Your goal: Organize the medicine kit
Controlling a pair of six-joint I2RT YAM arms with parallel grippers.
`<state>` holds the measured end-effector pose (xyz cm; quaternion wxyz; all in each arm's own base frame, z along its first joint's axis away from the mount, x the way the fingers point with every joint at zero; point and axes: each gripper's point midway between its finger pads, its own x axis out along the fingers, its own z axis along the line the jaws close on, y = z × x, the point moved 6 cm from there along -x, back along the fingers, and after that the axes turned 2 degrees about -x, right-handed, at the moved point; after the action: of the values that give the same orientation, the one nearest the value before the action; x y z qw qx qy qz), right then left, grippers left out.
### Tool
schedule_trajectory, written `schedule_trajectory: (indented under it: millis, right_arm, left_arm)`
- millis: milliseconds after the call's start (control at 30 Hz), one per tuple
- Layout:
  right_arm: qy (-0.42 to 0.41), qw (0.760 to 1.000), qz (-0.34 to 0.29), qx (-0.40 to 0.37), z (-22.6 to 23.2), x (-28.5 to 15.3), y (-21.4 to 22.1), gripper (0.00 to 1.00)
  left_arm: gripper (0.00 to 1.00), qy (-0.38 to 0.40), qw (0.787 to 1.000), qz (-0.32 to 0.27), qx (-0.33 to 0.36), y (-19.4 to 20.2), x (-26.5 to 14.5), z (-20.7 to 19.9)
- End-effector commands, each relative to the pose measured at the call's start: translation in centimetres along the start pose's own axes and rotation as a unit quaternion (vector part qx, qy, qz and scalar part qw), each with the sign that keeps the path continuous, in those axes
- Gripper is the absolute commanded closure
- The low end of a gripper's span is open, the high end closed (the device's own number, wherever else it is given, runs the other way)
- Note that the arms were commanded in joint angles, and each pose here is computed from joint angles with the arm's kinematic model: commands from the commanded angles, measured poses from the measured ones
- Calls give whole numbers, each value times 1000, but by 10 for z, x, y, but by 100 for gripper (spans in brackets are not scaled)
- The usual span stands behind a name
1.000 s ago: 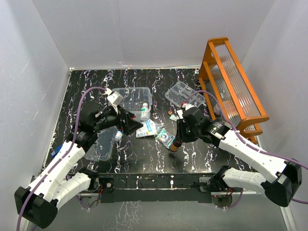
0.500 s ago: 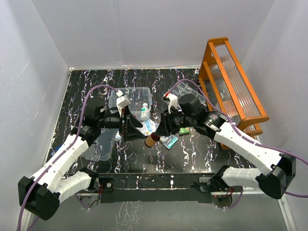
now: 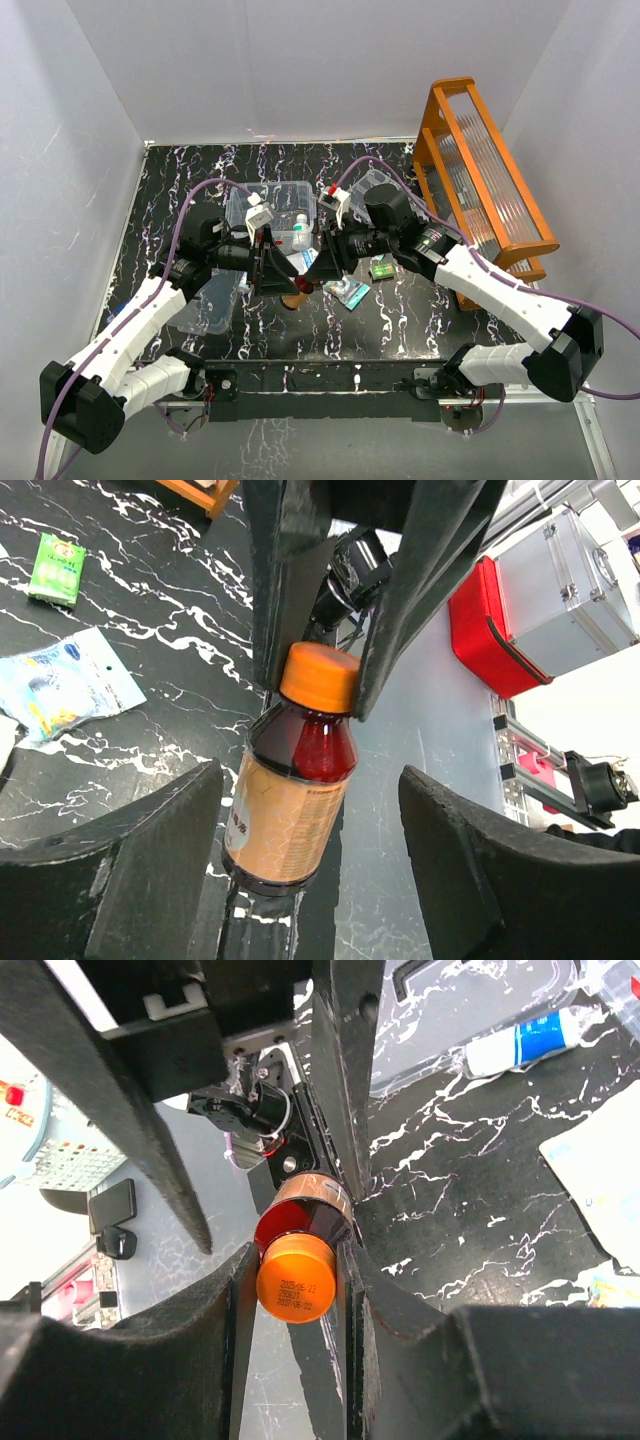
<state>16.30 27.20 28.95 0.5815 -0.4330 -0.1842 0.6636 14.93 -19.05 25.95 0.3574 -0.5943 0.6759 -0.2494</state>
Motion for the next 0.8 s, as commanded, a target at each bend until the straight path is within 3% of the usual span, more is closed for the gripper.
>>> schedule_trajectory:
  millis: [0,300,500,767]
  right_arm:
    - [-49,995,-51,-64,24,-6,-36,93]
    - [-77,993,-42,-78,29,-6,-36,94]
    - [-95,993,-29,-68,29,-3,-32,94]
    - [-102,992,-32,-63,31,-2,-37,94]
  left_arm:
    - [32,30,999,25,11,11,-1,-6]
    - [34,47,998,33,29,21,2,-5]
    - [51,45,998,31,38,18,2,-7]
    - [36,47,998,35,24,20,4,-6]
